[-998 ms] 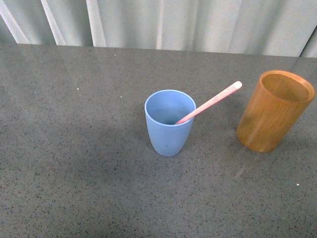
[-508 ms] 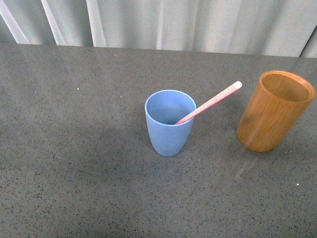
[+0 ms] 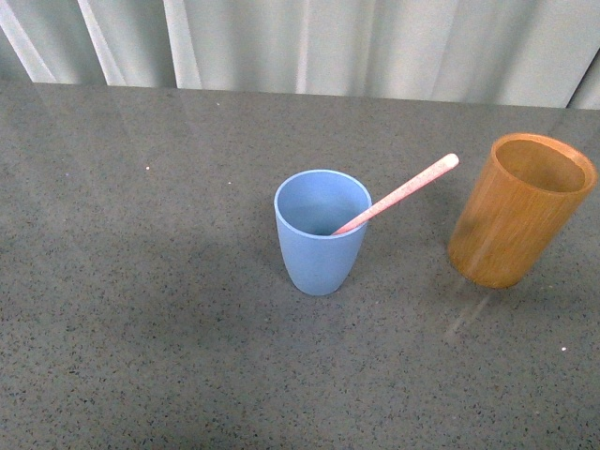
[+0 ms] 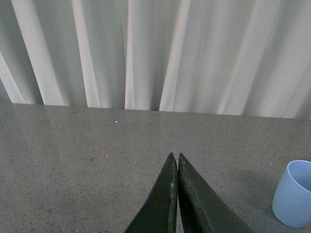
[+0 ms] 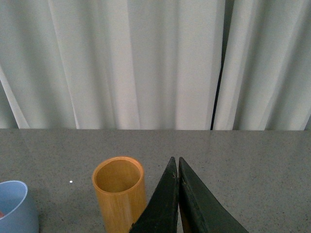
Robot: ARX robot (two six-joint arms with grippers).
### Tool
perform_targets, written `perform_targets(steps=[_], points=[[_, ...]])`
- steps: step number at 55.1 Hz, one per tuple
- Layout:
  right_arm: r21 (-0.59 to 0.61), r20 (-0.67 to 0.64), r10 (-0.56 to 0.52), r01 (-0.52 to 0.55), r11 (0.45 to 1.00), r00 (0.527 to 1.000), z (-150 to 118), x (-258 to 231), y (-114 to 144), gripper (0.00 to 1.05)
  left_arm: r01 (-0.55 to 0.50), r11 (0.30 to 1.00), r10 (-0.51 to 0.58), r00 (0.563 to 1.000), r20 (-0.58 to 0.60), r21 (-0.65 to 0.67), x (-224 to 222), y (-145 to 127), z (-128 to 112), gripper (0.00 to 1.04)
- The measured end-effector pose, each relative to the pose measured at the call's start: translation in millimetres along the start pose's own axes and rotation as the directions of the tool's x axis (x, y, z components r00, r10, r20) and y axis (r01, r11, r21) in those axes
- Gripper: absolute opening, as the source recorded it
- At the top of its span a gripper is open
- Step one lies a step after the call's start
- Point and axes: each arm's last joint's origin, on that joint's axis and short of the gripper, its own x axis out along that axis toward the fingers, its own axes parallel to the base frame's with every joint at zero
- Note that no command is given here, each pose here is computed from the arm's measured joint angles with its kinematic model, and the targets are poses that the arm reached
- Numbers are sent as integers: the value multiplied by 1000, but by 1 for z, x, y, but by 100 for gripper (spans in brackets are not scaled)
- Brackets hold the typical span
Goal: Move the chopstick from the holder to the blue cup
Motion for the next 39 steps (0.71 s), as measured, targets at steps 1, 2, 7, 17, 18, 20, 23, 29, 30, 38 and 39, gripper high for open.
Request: perform_targets(steps=[1,2,7,17,18,20,23,29,30,38,39], points=[[0,0,0,0,1000,1000,0,0,0,1,0,1000,0,1000,0,0,0,0,0,4],[0,0,0,0,1000,1000,0,-1,0,1,0,1000,0,1000,0,0,0,0,0,4],[0,1,0,0,1000,1000,0,-2,0,1,0,1000,0,1000,0,0,0,0,0,4],[0,-32,0,0,1000,999,-5,-13,0,1,0,1000,0,1000,0,0,0,0,0,4],[0,-19,-2,2,1000,1000,-4,-14,0,1,0,1000,0,1000,0,0,0,0,0,4],[0,-3,-1,1,1000,1000,-3,-15,0,1,0,1000,0,1000,0,0,0,0,0,4],[0,-5,-2,2,1000,1000,-3,-15,0,1,0,1000,0,1000,1,0,0,0,0,4],[0,-6,-1,1,1000,1000,-3,-15,0,1,0,1000,0,1000,1,0,0,0,0,4],[0,-6,-1,1,1000,1000,-3,-15,0,1,0,1000,0,1000,1,0,0,0,0,4],[0,-6,-2,2,1000,1000,-3,-15,0,27,0,1000,0,1000,1,-1,0,0,0,31],[0,-6,-2,2,1000,1000,-3,-15,0,31,0,1000,0,1000,1,0,0,0,0,34]])
